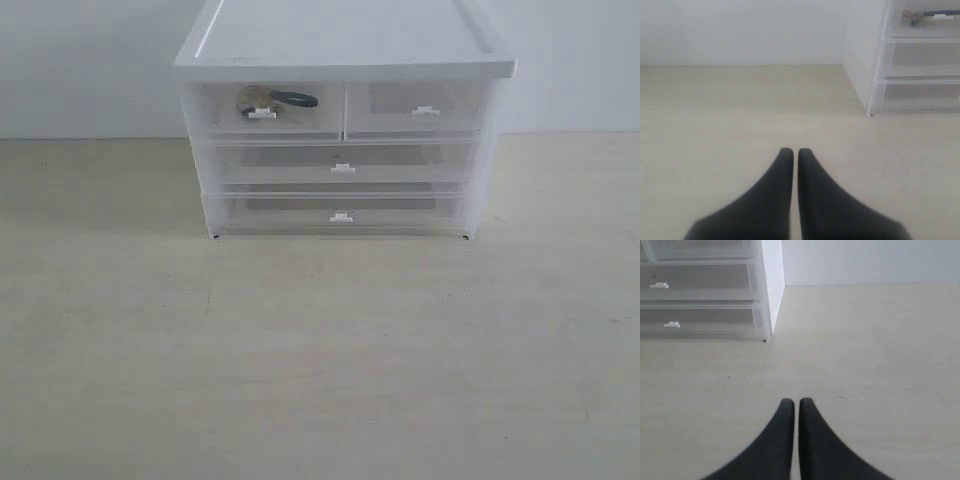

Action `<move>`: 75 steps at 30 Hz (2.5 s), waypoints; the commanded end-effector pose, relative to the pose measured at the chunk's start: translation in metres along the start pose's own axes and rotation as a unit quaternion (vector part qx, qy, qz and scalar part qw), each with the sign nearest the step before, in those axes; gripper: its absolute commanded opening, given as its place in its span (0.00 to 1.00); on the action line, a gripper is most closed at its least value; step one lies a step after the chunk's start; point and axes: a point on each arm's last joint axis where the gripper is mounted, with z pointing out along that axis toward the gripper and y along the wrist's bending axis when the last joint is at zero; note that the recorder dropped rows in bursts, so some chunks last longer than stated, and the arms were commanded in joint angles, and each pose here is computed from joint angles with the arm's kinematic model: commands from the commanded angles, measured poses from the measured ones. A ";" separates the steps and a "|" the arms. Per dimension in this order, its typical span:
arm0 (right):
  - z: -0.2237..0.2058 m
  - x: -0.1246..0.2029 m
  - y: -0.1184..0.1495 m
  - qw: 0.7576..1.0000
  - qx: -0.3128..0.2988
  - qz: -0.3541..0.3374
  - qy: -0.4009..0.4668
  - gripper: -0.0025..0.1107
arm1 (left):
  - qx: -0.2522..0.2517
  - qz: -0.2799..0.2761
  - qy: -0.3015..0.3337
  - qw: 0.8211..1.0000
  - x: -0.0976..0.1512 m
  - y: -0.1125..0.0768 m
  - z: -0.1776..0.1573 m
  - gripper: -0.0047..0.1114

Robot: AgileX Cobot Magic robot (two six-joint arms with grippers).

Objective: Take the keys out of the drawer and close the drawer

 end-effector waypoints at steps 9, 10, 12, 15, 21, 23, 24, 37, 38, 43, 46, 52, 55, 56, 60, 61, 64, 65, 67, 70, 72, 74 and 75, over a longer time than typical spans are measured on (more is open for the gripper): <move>-0.001 -0.001 0.000 1.000 0.003 -0.002 -0.006 0.02 | -0.001 -0.001 -0.001 1.000 0.000 0.000 0.000 0.08; -0.001 -0.001 0.000 1.000 0.003 -0.002 -0.006 0.02 | -0.001 -0.001 -0.001 1.000 0.000 0.000 0.000 0.08; -0.001 -0.001 0.000 1.000 0.003 -0.002 -0.006 0.02 | -0.001 -0.001 -0.001 1.000 0.000 0.000 0.000 0.08; -0.001 -0.001 0.000 1.000 0.003 -0.002 -0.006 0.02 | -0.001 -0.001 -0.001 1.000 0.000 0.000 0.000 0.08; -0.001 -0.001 0.000 1.000 0.003 -0.002 -0.006 0.02 | -0.001 -0.001 -0.001 1.000 0.000 0.000 0.000 0.08; -0.001 -0.001 0.000 1.000 0.003 -0.002 -0.006 0.02 | -0.001 -0.001 -0.001 1.000 0.000 0.000 0.000 0.08; -0.001 -0.001 0.000 1.000 0.003 -0.002 -0.006 0.02 | -0.001 -0.001 -0.001 1.000 0.000 0.000 0.000 0.08; -0.001 -0.006 -0.005 0.986 0.036 -0.164 -0.026 0.02 | -0.001 -0.001 -0.001 1.000 0.000 0.000 0.000 0.08; -0.001 -0.006 -0.007 0.979 0.044 -0.200 -0.026 0.02 | -0.001 -0.001 -0.001 1.000 0.000 0.000 0.000 0.08; -0.008 -0.037 0.005 0.960 0.013 -0.187 -0.208 0.02 | -0.005 0.037 -0.026 0.999 -0.004 0.001 0.000 0.08; -0.020 -0.055 0.013 0.929 -0.013 -0.170 -0.328 0.02 | 0.005 -0.028 -0.055 0.998 -0.009 -0.001 0.000 0.08; -0.042 -0.073 0.020 0.874 -0.175 0.100 -0.441 0.02 | 0.039 -0.230 -0.094 0.968 -0.018 -0.003 -0.002 0.08; -0.048 -0.084 0.024 0.863 -0.213 0.134 -0.439 0.02 | 0.051 -0.284 -0.093 0.953 -0.018 -0.004 -0.002 0.08; -0.051 -0.097 0.025 0.868 -0.214 0.134 -0.428 0.02 | 0.053 -0.294 -0.093 0.950 -0.018 -0.004 -0.002 0.08; -0.047 -0.172 0.035 0.899 -0.212 0.096 -0.370 0.02 | 0.057 -0.314 -0.093 0.943 -0.019 -0.005 -0.002 0.08; -0.030 -0.197 0.036 0.919 -0.200 0.110 -0.323 0.02 | 0.061 -0.337 -0.096 0.935 -0.019 -0.005 -0.002 0.08; 0.035 -0.222 0.032 0.959 -0.141 0.155 -0.193 0.02 | 0.065 -0.373 -0.108 0.919 -0.022 -0.004 -0.003 0.08; 0.075 -0.222 0.034 0.973 -0.136 0.125 -0.142 0.02 | 0.058 -0.369 -0.125 0.919 -0.024 -0.001 -0.003 0.08; 0.134 -0.210 0.044 0.977 -0.172 0.103 -0.074 0.02 | 0.057 -0.360 -0.126 0.922 -0.024 -0.001 -0.003 0.08; 0.211 -0.181 0.047 0.976 -0.182 0.116 0.018 0.02 | 0.065 -0.359 -0.105 0.925 -0.021 -0.004 -0.003 0.08; 0.244 -0.162 0.047 0.975 -0.176 0.122 0.060 0.02 | 0.067 -0.362 -0.099 0.925 -0.020 -0.005 -0.002 0.08; 0.269 -0.145 0.046 0.975 -0.174 0.113 0.086 0.02 | 0.066 -0.353 -0.100 0.928 -0.021 -0.005 -0.003 0.08; 0.274 -0.143 0.047 0.974 -0.178 0.110 0.090 0.02 | 0.065 -0.341 -0.101 0.933 -0.021 -0.005 -0.003 0.08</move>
